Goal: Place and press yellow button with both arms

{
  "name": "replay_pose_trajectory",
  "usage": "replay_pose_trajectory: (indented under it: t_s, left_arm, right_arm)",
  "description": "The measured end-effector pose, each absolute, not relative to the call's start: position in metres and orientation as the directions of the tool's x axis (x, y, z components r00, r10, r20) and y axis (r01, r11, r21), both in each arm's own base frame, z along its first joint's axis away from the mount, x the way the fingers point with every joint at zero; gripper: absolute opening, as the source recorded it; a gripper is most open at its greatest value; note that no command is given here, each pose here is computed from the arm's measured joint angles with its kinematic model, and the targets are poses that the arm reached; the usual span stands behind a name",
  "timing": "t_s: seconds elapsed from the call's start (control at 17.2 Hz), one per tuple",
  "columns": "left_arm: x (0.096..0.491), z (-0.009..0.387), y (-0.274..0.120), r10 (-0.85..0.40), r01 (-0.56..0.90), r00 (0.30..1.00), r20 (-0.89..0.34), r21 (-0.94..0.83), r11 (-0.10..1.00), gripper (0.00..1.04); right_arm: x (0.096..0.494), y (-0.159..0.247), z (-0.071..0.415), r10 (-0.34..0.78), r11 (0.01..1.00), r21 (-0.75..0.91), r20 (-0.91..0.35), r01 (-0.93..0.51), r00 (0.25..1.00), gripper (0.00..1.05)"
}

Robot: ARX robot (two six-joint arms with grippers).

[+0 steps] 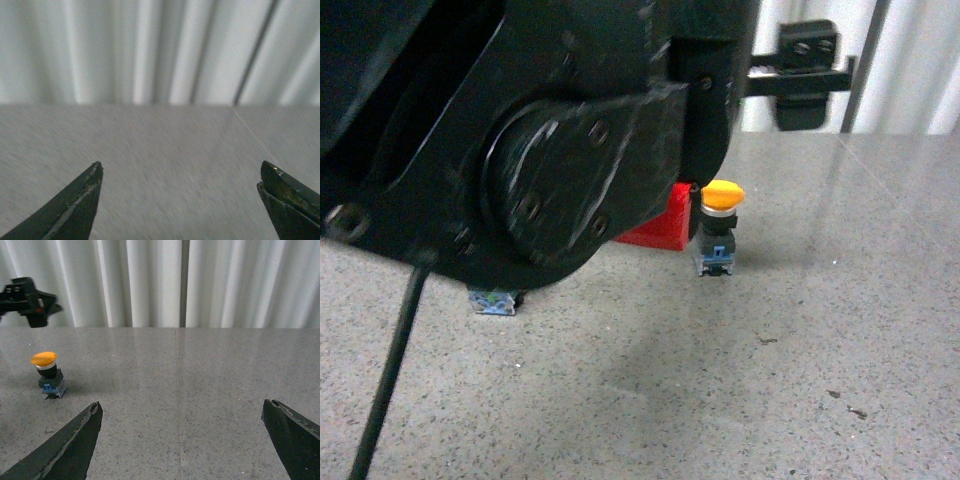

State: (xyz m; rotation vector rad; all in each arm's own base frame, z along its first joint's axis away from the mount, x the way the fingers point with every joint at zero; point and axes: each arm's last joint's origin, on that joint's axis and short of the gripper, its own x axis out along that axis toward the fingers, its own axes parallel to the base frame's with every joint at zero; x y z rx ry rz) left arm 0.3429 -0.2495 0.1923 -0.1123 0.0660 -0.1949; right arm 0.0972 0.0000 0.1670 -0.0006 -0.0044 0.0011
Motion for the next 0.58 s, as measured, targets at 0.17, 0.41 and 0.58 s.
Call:
replay_pose_trajectory:
  t_s: [0.17, 0.41, 0.58]
  left_arm:
    - [0.300, 0.182, -0.160, 0.002, -0.001, 1.000, 0.010, -0.041, 0.999, 0.56]
    - [0.249, 0.177, -0.093, 0.006, -0.006, 1.000, 0.006, -0.020, 1.000, 0.18]
    - [0.222, 0.161, -0.063, 0.002, -0.003, 1.000, -0.019, -0.009, 1.000, 0.02]
  right_arm:
    - [0.097, 0.000, 0.167, 0.000, 1.000, -0.001, 0.004, 0.000, 1.000, 0.98]
    - [0.097, 0.000, 0.167, 0.000, 1.000, -0.001, 0.004, 0.000, 1.000, 0.98]
    - [0.097, 0.000, 0.167, 0.000, 1.000, -0.001, 0.004, 0.000, 1.000, 0.98]
